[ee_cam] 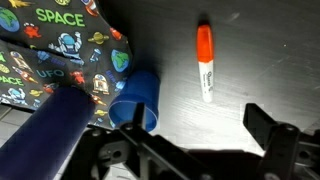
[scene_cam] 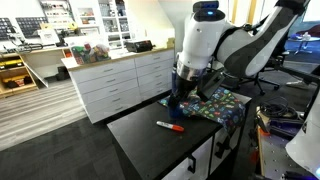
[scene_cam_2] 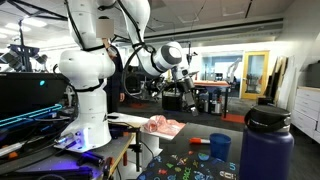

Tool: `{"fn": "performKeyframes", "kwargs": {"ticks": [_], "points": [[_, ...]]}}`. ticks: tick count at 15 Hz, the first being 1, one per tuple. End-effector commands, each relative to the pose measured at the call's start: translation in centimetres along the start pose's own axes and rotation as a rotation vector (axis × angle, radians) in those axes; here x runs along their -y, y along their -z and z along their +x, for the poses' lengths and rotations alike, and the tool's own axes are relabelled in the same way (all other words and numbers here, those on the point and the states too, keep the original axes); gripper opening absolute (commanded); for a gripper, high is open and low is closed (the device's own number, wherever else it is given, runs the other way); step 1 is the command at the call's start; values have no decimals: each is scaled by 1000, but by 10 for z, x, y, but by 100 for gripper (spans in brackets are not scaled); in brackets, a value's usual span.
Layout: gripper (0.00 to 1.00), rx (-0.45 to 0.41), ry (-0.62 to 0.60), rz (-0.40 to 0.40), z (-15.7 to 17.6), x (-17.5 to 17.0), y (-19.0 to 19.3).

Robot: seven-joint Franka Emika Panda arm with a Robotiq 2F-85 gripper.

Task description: Pick up the pen from the table and put it in the blue cup.

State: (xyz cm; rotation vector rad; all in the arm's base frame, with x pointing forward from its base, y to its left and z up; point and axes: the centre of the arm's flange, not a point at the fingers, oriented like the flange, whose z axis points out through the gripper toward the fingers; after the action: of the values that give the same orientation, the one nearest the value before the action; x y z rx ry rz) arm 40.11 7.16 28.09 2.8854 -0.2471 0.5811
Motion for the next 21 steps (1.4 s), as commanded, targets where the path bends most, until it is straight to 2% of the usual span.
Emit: {"fn": "performKeyframes", "kwargs": {"ticks": [1, 12, 17, 21], "points": [[100, 30, 7, -12, 10, 0, 11], [100, 116, -10, 2, 20, 3, 4], [100, 189, -31, -14, 19, 9, -8], [100, 213, -29, 13, 14, 17, -20]]}}
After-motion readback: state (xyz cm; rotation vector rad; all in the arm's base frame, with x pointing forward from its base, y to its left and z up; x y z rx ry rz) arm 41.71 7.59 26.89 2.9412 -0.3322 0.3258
